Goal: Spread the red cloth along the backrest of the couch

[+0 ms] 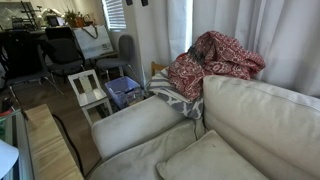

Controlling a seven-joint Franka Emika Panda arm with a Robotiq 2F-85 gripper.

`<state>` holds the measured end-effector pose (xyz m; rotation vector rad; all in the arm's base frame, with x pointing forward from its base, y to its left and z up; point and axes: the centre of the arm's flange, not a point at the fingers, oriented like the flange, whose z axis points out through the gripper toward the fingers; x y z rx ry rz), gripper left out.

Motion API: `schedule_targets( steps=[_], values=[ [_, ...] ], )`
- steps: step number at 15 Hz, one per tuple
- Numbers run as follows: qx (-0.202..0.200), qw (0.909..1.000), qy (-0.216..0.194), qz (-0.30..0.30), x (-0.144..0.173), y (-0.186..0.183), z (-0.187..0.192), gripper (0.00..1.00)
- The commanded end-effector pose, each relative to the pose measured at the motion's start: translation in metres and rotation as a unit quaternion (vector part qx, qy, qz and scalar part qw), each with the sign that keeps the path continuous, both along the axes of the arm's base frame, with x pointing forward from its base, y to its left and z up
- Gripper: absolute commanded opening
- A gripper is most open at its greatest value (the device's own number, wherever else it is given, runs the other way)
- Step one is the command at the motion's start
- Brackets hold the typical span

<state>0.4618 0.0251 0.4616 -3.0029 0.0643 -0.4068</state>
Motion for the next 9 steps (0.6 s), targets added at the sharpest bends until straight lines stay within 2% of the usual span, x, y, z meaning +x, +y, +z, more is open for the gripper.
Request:
schedule_targets(
  steps=[1,5,9],
  values=[
    [0.054,0.9967,0.009,-0.061,0.056,-0.041,0.006,1.0],
    [0.126,0.9813,0.016,-0.145,0.124,-0.09,0.009,1.0],
    [0.204,0.9555,0.032,-0.211,0.199,-0.105,-0.002,1.0]
  ],
)
